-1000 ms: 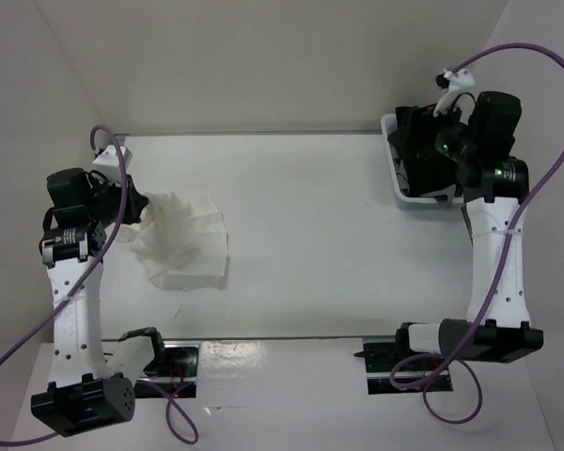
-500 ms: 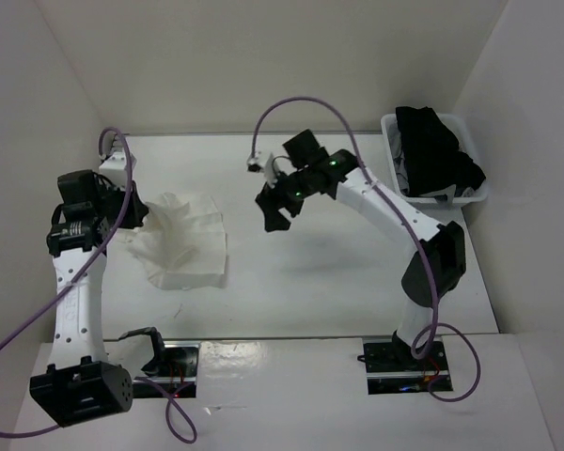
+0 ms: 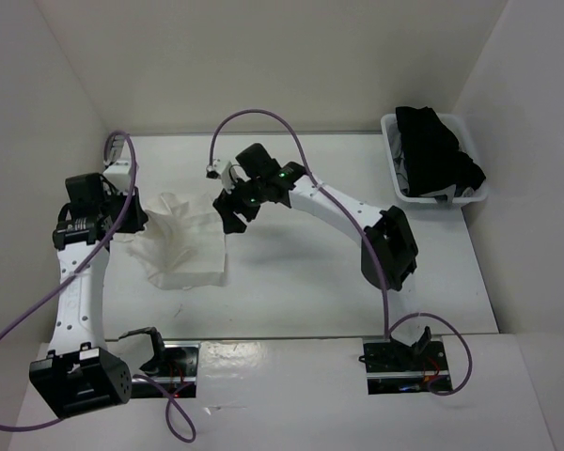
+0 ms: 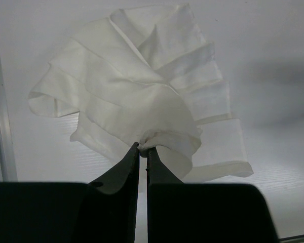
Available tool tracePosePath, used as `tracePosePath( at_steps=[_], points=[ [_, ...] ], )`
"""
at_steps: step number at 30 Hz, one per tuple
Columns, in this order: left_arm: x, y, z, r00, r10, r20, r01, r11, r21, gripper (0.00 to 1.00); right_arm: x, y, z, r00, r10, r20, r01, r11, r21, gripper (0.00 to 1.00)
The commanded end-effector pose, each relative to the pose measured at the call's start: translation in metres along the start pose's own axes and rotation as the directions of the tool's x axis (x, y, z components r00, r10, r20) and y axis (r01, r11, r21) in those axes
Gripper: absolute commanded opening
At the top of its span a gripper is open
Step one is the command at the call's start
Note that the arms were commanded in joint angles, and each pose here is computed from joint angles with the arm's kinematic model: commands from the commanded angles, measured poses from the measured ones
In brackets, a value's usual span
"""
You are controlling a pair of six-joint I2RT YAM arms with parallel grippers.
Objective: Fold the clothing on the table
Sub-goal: Flatten the skirt out
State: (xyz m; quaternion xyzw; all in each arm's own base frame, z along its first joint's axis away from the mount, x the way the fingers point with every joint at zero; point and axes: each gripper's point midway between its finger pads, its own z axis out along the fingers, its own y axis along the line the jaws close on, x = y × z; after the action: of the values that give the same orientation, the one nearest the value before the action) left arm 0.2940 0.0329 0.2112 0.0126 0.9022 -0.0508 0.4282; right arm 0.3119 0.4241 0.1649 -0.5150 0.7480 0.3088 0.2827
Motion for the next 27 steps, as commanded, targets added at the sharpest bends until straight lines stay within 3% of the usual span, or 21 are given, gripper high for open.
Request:
tracePosePath(
  at_steps=[1,7,17,27],
  points=[
    [0.004,0.002,0.004,1.0,0.016,-0.007,-0.016,1.0,0.003,0.01,-0.049,-0.022,0.013,0.99,0.005,0.138,-0.017,0.996,0.088,0.78],
    [0.006,0.012,0.008,1.0,-0.004,-0.026,0.003,1.0,-0.02,0.01,-0.039,0.001,0.064,0.996,-0.009,0.092,0.005,0.999,0.037,0.75],
    [0.009,0.017,0.012,0.999,-0.031,-0.041,0.03,0.999,-0.023,0.01,-0.019,0.032,0.107,0.999,-0.024,0.038,0.027,0.996,-0.085,0.72],
    [0.012,0.016,0.011,0.998,-0.034,-0.05,0.033,0.999,-0.021,0.01,-0.046,0.033,0.125,0.996,-0.053,0.076,0.062,0.992,-0.114,0.68]
  ],
)
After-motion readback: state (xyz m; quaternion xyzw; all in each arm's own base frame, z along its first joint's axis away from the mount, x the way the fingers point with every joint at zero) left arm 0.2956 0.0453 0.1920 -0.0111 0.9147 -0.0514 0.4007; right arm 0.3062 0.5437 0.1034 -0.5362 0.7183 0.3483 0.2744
